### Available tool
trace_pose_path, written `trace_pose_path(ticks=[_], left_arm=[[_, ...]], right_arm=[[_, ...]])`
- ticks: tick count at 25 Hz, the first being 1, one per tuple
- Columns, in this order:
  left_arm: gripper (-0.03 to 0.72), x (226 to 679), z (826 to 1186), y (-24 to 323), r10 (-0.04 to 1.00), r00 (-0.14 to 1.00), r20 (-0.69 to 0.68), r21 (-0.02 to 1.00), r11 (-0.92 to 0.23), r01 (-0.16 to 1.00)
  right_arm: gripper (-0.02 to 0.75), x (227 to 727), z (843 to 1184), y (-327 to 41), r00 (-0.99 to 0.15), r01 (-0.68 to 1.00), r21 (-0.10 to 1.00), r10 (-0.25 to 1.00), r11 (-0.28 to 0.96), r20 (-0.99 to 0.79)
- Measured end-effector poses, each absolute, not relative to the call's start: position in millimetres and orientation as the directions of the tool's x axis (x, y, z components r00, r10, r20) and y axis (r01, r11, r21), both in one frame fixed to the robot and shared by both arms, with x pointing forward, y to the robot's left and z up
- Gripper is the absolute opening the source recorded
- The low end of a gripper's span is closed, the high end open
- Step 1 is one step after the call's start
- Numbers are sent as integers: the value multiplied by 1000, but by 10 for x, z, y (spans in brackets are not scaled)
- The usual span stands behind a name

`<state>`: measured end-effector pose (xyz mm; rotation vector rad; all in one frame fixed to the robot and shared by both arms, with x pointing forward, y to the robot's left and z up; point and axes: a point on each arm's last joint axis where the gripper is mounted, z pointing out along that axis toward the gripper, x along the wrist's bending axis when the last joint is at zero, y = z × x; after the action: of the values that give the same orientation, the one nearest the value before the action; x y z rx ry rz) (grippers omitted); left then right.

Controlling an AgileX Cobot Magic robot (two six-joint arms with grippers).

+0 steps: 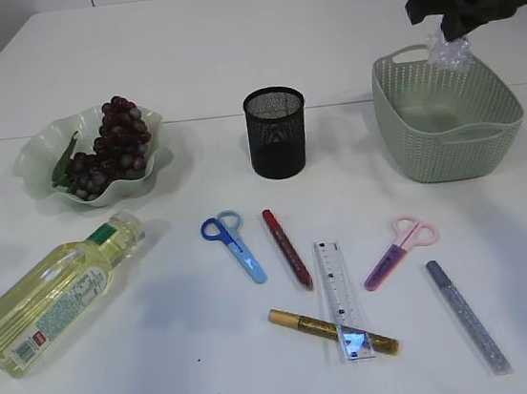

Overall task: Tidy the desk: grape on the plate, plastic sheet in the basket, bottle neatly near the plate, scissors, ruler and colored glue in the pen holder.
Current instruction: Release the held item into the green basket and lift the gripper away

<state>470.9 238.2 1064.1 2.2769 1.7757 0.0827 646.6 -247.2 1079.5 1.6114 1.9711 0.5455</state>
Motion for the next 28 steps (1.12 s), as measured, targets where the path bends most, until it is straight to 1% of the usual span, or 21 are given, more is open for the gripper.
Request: trace_pose_path(ticks=[3,5,6,7,9,12,14,15,20,23,26,28], left_arm=[[361,4709,10641,2382,961,255,-109,232,-224,946],[361,4709,10641,2382,961,255,-109,232,-224,946],[361,4709,10641,2382,961,255,-109,232,-224,946],[361,4709,10641,2382,961,255,-109,232,-224,946],[361,4709,10641,2380,961,254,-111,233,-224,947],[361,4709,10641,2380,961,254,-111,233,-224,947],[361,4711,10642,2380,961,254,-111,234,-223,946],[361,4714,10643,2379,961,254,-111,238,-223,945],[359,4732,10647,2376,961,254,-110,257,-219,941],[359,4745,10651,2374,961,254,-109,272,-217,938],[359,4769,10658,2370,961,253,-107,299,-212,931],[359,4790,10664,2372,962,254,-99,320,-211,923]], right_arm=[[29,6702,10588,-2456,-146,779,588,974,220,-171],[38,6819,10451,-2444,-134,792,574,977,207,-167],[54,6866,10367,-2439,-128,802,563,978,200,-165],[89,6906,10296,-2438,-120,810,554,979,192,-164],[204,6965,10200,-2438,-103,819,546,981,177,-164],[458,6985,10136,-2448,-80,827,539,983,158,-165],[557,6993,10157,-2453,-69,824,546,984,150,-166],[579,6993,10171,-2454,-64,826,544,984,145,-164],[585,6925,10248,-2485,-42,867,482,983,124,-177],[585,6799,10391,-2509,-40,894,432,982,117,-183],[585,6641,10588,-2537,-74,912,381,976,149,-204],[585,6527,10733,-2552,-77,919,366,976,148,-202]])
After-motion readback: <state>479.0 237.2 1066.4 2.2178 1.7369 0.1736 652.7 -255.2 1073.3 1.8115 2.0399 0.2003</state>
